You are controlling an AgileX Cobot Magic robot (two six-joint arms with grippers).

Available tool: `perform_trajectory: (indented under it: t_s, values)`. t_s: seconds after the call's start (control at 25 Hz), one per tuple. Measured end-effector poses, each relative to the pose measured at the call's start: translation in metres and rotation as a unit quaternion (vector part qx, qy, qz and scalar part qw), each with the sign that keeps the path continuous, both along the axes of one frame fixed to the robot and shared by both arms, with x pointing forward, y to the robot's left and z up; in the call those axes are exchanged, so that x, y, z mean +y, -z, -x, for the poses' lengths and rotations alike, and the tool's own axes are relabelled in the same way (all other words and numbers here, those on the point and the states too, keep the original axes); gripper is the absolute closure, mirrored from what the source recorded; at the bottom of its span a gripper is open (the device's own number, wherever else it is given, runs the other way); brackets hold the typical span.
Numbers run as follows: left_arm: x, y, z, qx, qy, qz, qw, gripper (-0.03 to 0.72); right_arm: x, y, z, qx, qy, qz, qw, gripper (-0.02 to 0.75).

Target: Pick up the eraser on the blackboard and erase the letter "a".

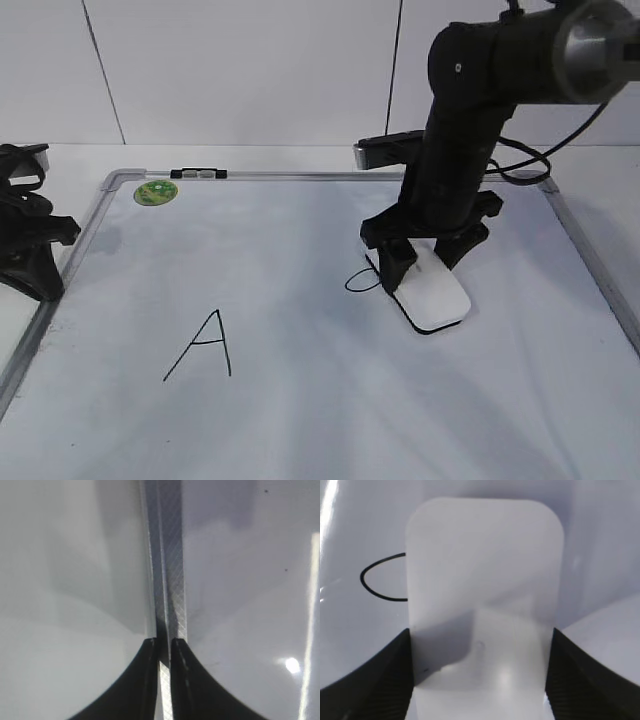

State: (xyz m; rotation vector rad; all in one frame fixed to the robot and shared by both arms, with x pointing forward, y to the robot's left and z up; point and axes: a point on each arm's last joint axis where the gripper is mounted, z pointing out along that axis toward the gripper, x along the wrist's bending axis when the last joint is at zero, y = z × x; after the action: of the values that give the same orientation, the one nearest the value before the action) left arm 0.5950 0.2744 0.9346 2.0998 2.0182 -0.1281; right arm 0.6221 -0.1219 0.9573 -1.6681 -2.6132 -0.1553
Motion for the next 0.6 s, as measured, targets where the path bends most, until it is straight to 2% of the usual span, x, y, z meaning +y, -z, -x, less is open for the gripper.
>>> perform_trajectory:
  t_s: [0.28,0.6]
  values:
    - [-0.001,-0.004,0.001,-0.007,0.003,0.0,1.0,0.631,0.009,0.003,-0.004,0.015,-0.014,0.015,1.0,0.167]
    - [-0.001,-0.004,0.001,-0.004,0.005,0.0,1.0,0.629,0.053,0.004,0.018,0.006,-0.076,0.024,0.997,0.167]
